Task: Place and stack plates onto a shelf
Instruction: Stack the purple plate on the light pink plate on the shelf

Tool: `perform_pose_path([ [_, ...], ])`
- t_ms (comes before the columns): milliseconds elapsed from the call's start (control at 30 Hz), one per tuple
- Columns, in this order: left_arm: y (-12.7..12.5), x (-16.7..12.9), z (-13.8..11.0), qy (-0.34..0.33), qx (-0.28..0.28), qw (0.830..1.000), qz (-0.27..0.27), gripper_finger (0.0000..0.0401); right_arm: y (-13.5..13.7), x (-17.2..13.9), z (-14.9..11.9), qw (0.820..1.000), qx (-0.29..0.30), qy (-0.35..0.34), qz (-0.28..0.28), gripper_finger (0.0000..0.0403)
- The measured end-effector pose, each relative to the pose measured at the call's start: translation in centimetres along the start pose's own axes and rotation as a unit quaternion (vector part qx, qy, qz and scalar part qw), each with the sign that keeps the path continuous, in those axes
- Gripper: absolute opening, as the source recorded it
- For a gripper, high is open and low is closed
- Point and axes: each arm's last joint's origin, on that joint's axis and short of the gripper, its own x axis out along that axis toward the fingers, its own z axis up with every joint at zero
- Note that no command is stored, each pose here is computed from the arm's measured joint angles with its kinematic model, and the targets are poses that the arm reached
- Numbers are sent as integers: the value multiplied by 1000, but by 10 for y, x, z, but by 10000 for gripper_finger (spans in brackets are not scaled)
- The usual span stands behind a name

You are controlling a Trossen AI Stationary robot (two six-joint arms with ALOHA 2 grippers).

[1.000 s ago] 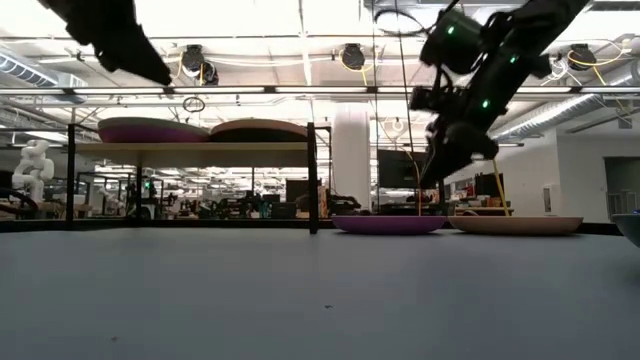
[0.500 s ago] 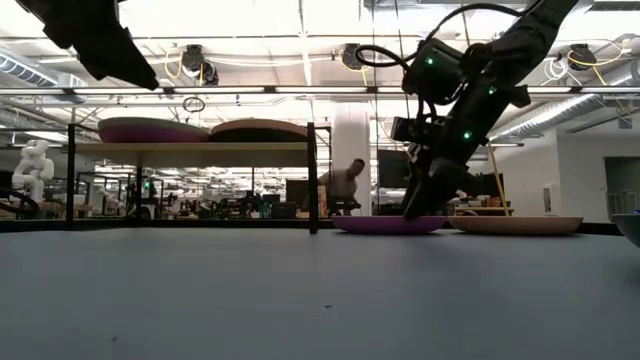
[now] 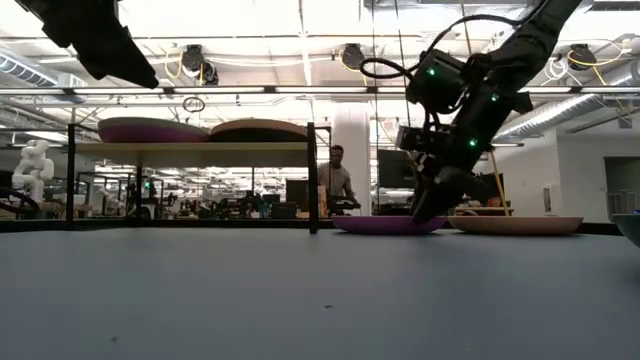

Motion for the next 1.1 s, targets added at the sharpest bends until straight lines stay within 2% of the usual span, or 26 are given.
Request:
perform_pose_path([
  [300, 0, 0, 0, 0, 1, 1000, 0, 120, 3, 3, -9, 1000, -11, 4, -2, 78],
  [533, 0, 0, 0, 0, 4, 1000, 0, 120, 3, 3, -8, 1000, -29, -3, -2, 9],
  [800, 0, 0, 0, 0, 4, 1000, 0, 120, 6, 0, -7, 999, -40, -9, 0, 4],
  [1100, 0, 0, 0, 0, 6, 1000, 1, 120, 6, -17, 4, 998, -42, -54, -9, 3],
])
